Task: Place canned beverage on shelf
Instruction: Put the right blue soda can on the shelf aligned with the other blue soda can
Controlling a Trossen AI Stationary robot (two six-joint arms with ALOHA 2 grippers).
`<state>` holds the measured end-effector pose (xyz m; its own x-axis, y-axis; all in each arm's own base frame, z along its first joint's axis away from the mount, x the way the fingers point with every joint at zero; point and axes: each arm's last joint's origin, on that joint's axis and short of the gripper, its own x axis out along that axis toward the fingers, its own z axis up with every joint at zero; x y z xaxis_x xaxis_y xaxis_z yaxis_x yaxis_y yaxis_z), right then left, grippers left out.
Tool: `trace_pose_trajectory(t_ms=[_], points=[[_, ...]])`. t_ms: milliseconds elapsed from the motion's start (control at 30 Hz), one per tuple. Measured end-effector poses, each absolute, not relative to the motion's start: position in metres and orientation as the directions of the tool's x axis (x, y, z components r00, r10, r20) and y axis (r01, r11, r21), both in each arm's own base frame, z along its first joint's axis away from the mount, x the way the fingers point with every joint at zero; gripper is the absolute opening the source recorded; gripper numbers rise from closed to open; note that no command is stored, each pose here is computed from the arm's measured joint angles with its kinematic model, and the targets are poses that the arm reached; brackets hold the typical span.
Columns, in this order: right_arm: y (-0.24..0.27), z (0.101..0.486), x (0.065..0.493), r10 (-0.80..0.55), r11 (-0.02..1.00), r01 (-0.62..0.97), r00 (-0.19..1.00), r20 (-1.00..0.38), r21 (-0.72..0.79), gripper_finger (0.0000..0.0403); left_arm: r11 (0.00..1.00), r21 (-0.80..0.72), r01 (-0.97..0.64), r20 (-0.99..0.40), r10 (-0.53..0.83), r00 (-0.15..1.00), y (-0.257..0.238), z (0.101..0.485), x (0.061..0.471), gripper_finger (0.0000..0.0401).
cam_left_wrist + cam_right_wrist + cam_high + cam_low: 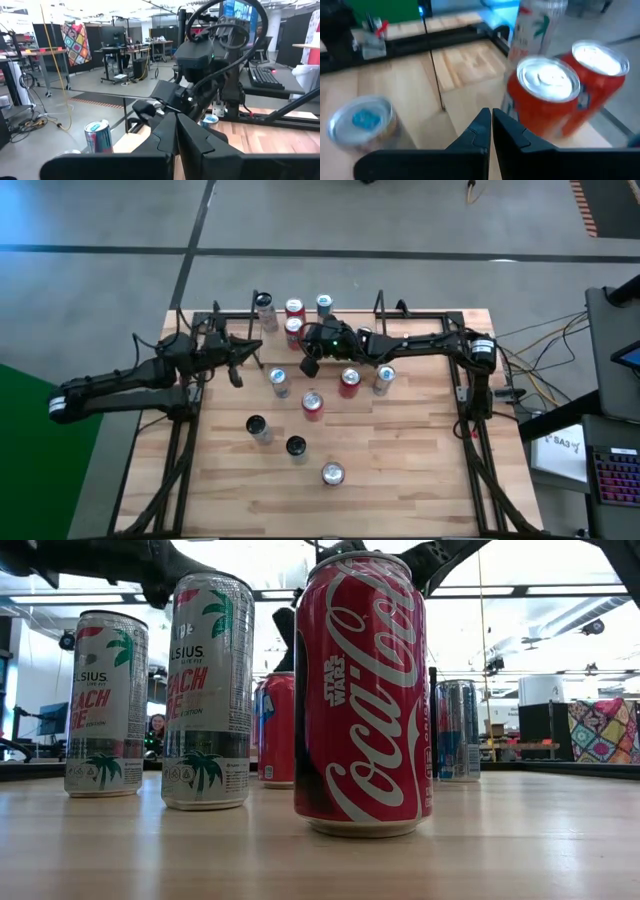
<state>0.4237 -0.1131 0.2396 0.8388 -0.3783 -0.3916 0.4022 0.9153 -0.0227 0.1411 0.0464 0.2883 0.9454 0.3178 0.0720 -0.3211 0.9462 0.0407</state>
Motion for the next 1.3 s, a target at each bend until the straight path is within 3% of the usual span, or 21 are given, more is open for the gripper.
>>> trace_pose_trajectory(t_ms=[1033, 1300], points=[[-0.145, 0.213, 0.428, -0.474, 0.861, 0.508, 0.781, -0.407, -0.028, 0.0009, 0.938, 0.091, -0.334, 0.066, 0.329, 0.942, 0.048, 0.287, 0.144, 0.0], [-0.141, 0.236, 0.421, -0.474, 0.868, 0.494, 0.799, -0.371, -0.044, 0.0009, 0.943, 0.033, -0.33, 0.054, 0.328, 0.943, 0.048, 0.286, 0.144, 0.0]])
